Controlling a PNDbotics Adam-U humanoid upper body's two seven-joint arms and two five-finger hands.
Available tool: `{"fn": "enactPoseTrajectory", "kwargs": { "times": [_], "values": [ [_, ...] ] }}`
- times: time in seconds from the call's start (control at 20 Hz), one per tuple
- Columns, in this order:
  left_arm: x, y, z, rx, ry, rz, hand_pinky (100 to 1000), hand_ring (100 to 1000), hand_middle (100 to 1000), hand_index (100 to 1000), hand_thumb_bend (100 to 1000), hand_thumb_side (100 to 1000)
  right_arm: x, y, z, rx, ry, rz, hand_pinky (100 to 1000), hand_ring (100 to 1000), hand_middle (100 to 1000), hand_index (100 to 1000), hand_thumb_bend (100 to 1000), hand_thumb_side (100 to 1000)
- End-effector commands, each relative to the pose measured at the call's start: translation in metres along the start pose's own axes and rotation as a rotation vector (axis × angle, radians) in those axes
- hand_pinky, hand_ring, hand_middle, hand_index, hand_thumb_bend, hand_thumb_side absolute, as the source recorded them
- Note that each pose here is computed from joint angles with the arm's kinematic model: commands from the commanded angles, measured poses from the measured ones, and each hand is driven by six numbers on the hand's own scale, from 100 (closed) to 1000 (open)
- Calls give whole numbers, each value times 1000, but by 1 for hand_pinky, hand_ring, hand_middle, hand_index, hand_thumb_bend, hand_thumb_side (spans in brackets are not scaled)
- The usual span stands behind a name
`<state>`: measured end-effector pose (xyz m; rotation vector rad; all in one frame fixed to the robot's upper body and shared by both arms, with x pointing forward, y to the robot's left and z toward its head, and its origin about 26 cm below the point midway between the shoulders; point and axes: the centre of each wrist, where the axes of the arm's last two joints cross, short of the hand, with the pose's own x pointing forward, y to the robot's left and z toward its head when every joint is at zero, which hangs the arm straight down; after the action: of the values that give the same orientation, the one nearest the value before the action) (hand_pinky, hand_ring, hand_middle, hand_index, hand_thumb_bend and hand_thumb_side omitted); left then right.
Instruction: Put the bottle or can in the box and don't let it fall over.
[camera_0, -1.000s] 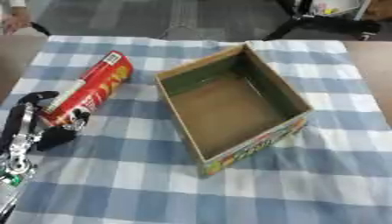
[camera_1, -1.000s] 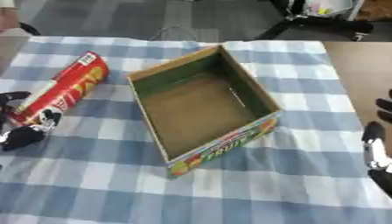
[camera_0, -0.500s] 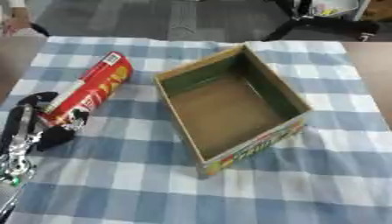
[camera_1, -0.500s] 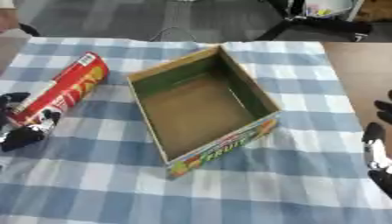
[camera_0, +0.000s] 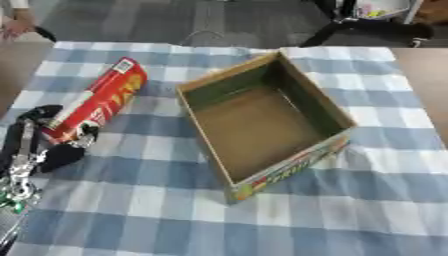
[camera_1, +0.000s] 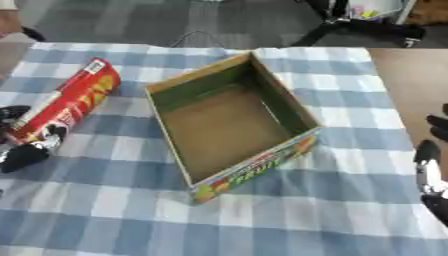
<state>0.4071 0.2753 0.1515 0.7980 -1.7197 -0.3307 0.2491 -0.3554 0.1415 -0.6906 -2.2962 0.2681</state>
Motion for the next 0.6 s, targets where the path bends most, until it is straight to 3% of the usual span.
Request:
{"fn": "enactPoseTrajectory", "kwargs": {
  "times": [0.05,0.6],
  "values": [
    [11,15,-5,56,-43,-13,487,476,654,623,151,100,5,-5,-6,1,-31,1,854,857,1000,906,100,530],
    [29,25,-5,114,-86,-5,477,471,649,617,160,100,5,-6,-5,0,-29,-3,854,856,1000,905,100,530]
  ]
}}
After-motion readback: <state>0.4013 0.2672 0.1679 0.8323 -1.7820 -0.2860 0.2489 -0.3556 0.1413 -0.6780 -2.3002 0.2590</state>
